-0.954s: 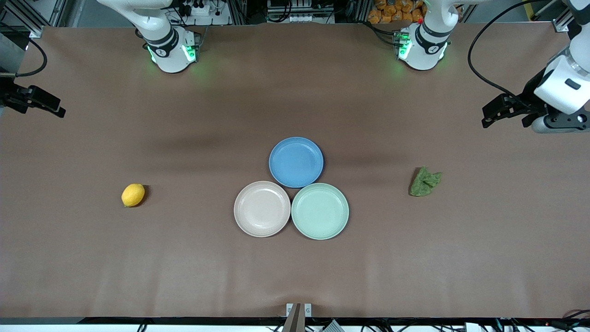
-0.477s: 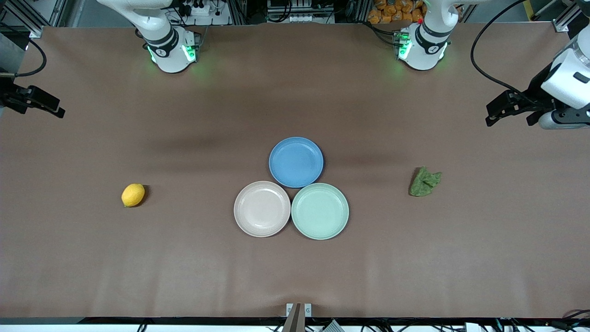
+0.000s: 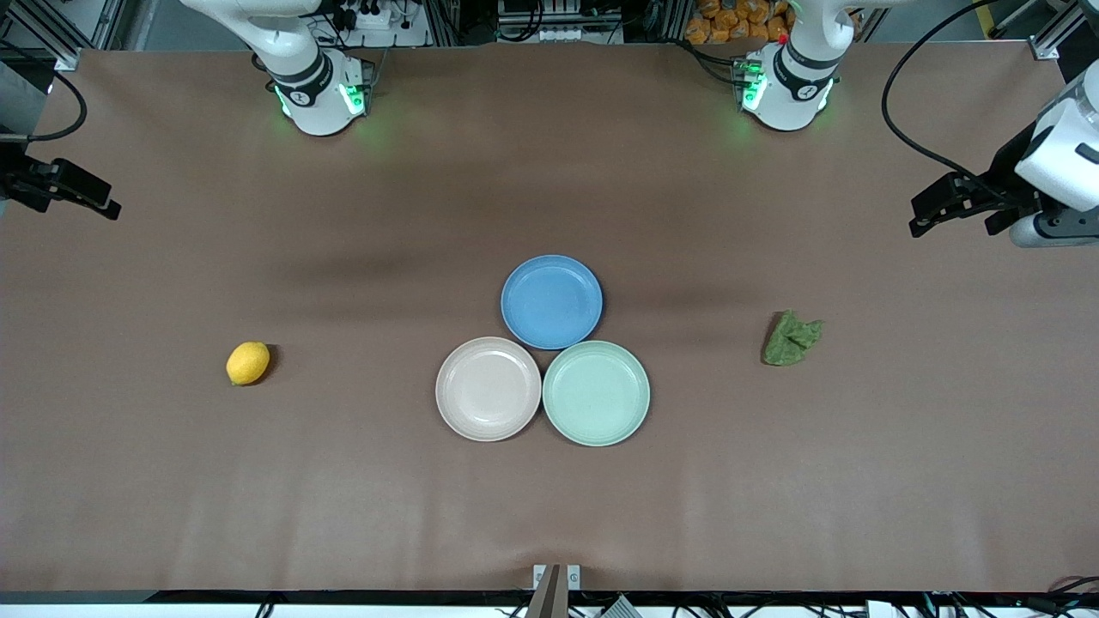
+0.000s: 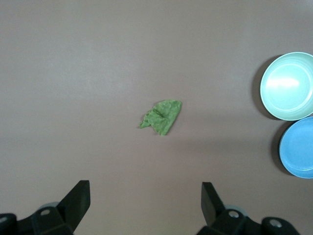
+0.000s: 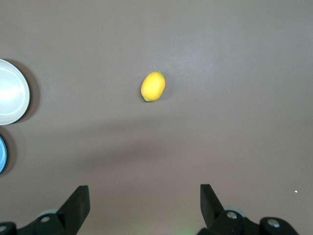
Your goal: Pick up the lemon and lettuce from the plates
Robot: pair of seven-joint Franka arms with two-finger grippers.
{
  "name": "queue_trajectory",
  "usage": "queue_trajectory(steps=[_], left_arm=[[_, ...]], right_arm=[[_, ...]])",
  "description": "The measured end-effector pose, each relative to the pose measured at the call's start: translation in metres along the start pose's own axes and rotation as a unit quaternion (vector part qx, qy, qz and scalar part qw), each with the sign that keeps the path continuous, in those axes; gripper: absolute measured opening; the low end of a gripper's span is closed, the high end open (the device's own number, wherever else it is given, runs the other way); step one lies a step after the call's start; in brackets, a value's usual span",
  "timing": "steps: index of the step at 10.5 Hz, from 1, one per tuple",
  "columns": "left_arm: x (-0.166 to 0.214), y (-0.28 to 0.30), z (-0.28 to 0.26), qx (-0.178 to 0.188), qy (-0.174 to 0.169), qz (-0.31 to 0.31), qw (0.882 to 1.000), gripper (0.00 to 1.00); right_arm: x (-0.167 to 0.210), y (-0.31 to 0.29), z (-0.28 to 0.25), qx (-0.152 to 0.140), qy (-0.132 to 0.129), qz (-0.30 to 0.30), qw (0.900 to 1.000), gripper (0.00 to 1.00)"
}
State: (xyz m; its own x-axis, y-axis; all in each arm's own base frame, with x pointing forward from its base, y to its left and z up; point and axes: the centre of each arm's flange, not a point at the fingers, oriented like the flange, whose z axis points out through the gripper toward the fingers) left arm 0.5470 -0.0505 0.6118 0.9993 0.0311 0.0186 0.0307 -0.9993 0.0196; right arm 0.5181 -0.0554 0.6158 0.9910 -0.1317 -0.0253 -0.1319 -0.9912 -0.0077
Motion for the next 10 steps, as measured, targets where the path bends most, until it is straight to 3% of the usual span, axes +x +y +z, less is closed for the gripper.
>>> queue_trajectory(steps=[4, 10], left_arm=[[0.007, -0.001, 0.020, 0.004, -0.040, -0.001, 0.999, 1.00], [0.010, -0.002, 0.019, 0.008, -0.047, 0.003, 0.999, 1.00]], right_arm=[[-0.004, 0.000, -0.011, 0.002, 0.017, -0.001, 1.000, 1.00], [-0.002, -0.004, -0.012, 0.002, 0.032, -0.004, 0.999, 1.00]])
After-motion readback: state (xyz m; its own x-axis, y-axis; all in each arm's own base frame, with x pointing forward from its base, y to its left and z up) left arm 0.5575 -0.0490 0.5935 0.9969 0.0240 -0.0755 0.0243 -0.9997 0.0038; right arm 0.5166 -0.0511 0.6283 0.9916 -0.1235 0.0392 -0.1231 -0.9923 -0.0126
